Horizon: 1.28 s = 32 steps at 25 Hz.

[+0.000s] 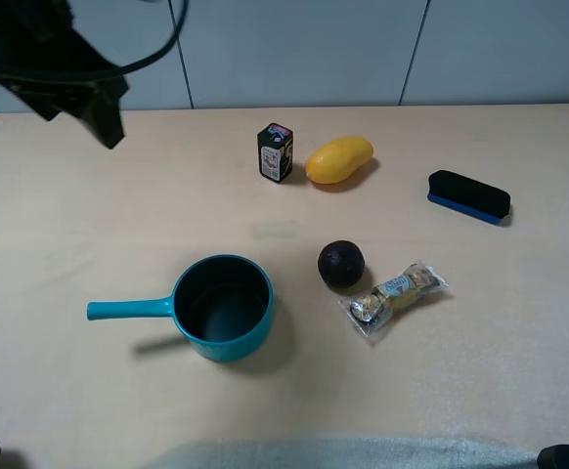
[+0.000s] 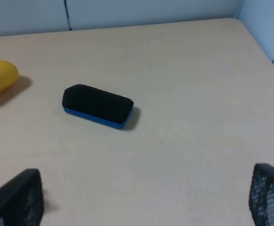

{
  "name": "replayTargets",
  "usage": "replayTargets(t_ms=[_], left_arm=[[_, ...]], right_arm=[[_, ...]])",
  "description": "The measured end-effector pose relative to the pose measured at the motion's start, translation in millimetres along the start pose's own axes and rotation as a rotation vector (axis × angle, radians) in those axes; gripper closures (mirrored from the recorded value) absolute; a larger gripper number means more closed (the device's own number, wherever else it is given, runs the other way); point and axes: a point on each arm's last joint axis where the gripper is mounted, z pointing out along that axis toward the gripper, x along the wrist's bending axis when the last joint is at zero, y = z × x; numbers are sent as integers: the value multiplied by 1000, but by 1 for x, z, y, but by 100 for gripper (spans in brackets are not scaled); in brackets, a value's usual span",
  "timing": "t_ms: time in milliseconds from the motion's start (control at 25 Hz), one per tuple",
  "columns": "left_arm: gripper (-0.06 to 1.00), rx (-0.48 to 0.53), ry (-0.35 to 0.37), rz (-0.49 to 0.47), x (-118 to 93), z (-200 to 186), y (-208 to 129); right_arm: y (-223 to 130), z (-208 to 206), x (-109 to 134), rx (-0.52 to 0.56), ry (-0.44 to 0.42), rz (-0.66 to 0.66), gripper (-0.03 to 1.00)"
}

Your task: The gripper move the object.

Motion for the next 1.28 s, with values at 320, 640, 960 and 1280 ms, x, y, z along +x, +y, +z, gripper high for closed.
replayTargets(t_ms=[320,640,960,1280], left_arm=[[24,-94,54,-275,54,-13,-89],[24,-186,75,-320,41,-33,-153],[24,-278,99,-317,23,-41,-203],[24,-411,125,-314,12,-55,-231]], right_arm=[[0,0,0,0,0,0,31],[0,0,0,0,0,0,31],[0,0,0,0,0,0,31],[0,0,0,0,0,0,31]])
